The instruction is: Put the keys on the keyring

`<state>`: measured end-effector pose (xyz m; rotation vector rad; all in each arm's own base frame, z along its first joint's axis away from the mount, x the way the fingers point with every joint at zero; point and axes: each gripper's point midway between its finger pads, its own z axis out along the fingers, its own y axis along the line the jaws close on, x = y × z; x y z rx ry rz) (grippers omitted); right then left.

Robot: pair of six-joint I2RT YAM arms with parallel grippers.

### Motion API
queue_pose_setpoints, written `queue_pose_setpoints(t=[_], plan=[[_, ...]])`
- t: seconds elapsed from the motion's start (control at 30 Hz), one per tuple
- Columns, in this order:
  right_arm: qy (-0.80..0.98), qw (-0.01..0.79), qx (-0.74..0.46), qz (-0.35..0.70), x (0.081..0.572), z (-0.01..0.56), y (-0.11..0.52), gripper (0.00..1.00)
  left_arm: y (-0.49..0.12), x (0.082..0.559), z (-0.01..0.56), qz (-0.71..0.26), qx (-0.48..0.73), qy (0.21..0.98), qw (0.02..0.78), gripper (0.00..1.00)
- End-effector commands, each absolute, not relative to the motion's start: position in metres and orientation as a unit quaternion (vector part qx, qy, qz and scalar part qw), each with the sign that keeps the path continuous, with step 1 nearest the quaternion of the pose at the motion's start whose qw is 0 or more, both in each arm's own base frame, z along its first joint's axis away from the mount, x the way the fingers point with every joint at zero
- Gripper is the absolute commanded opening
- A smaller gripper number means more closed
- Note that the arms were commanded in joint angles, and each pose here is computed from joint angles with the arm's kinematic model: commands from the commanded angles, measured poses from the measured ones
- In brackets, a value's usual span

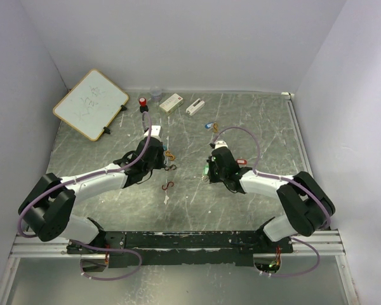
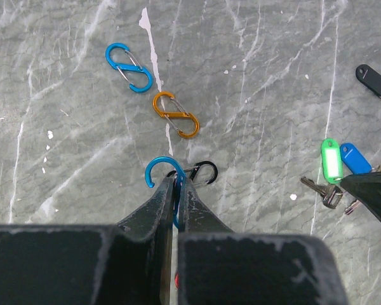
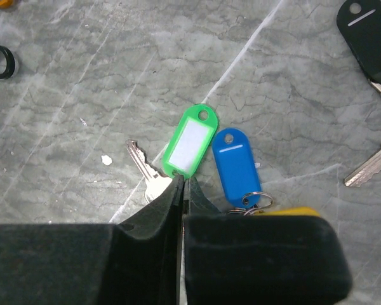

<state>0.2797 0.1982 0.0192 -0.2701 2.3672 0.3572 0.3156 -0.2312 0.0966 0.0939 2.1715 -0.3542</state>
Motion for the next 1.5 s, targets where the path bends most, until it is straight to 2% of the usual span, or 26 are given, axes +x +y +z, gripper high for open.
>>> queue_pose_setpoints(t=[0.0,0.4,0.7,1.1,1.47], plan=[[0.910,0.378,-0.104,0.133,0.284,0.033,0.196,0.00,-0.236,0.319,0.100,-0.154,0.039,0.875,0.457,0.07],[0.871,0.454,-0.113,0.149,0.297,0.090,0.202,0.00,-0.249,0.316,0.115,-0.190,0.057,0.864,0.463,0.07],[0.831,0.511,-0.135,0.174,0.297,0.124,0.218,0.00,-0.283,0.315,0.135,-0.261,0.104,0.843,0.458,0.07],[0.812,0.532,-0.165,0.172,0.297,0.129,0.242,0.00,-0.333,0.311,0.138,-0.297,0.154,0.838,0.431,0.07],[0.802,0.545,-0.176,0.168,0.295,0.132,0.251,0.00,-0.350,0.306,0.133,-0.299,0.171,0.839,0.421,0.07]])
